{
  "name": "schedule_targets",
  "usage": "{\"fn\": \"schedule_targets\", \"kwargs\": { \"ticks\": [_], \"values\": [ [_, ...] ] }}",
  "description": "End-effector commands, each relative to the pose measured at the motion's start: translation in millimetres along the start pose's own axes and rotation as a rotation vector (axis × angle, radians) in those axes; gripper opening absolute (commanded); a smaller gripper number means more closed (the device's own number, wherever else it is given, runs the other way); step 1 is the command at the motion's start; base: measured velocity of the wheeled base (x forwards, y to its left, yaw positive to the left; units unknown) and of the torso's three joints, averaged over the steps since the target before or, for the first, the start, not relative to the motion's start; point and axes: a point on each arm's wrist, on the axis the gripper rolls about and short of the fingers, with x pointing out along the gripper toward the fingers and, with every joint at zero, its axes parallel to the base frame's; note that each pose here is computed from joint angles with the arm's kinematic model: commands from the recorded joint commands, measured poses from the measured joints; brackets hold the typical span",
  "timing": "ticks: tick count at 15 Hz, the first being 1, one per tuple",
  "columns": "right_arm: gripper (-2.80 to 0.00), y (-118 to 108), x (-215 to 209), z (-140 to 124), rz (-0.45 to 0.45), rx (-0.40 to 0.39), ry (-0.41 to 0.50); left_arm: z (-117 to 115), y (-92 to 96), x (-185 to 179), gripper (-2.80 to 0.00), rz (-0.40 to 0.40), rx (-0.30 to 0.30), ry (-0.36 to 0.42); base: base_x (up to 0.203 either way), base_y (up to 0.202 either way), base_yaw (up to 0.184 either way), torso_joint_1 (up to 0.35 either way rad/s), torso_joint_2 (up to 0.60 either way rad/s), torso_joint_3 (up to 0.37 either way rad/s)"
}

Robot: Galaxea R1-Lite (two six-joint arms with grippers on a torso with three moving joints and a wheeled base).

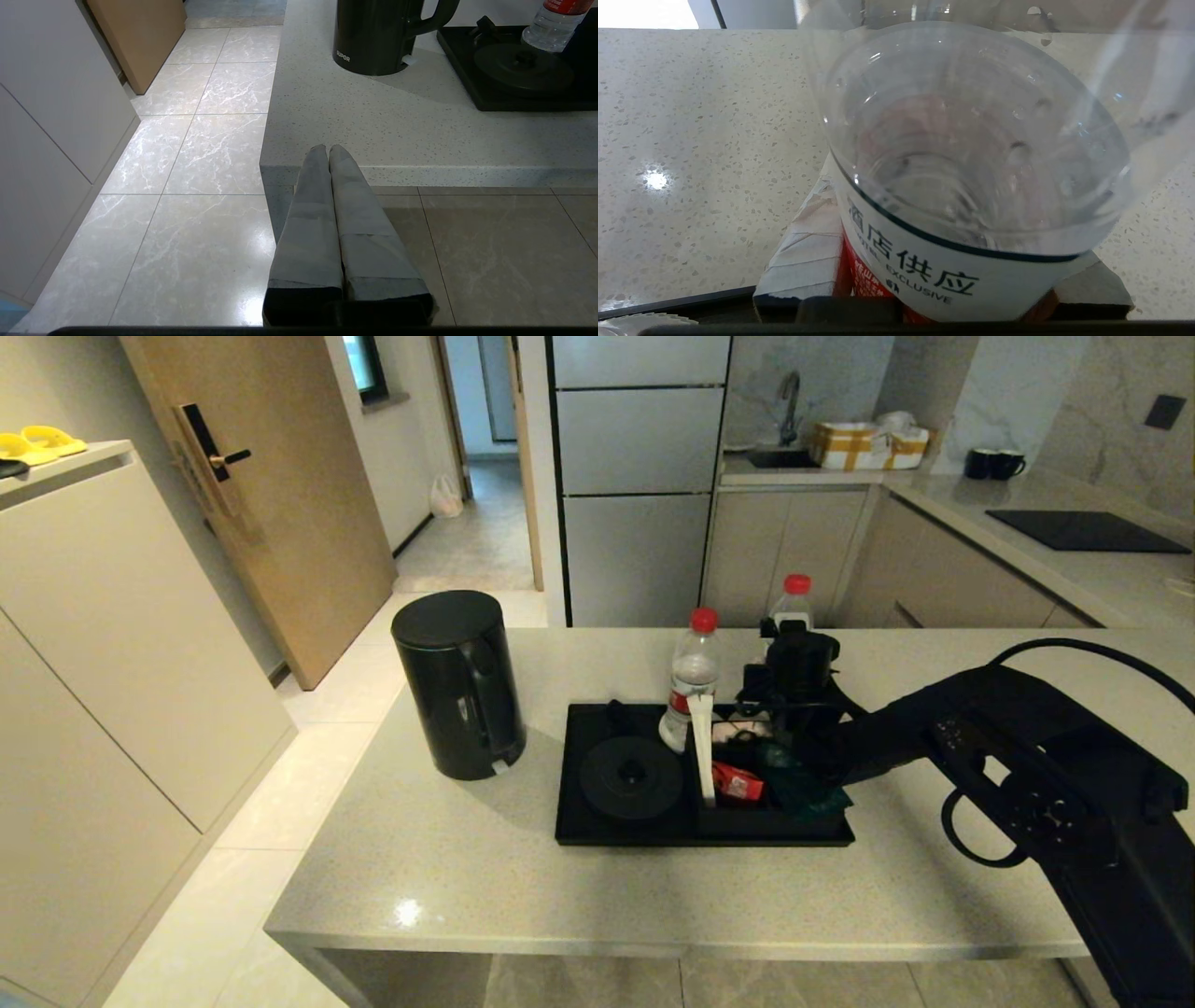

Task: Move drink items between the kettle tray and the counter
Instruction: Return the bottled water to its original position

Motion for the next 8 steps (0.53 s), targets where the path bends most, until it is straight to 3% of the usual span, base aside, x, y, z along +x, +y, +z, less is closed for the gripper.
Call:
{"fn": "schedule_targets", "kwargs": {
  "ticks": [1, 8],
  "values": [
    [-2.80, 5.1, -4.4, 1.3, 0.010, 0.007, -0.001, 0.0, 0.0, 0.1, -2.80, 0.000, 0.000, 0.001, 0.000, 0.000, 0.000, 0.000, 0.00, 0.000],
    [-2.80, 13.5, -0.9, -4.9, 0.003, 0.030, -0.002, 0.0, 0.0, 0.1, -2.80, 0.000, 0.000, 0.001, 0.000, 0.000, 0.000, 0.000, 0.00, 0.000]
  ]
}}
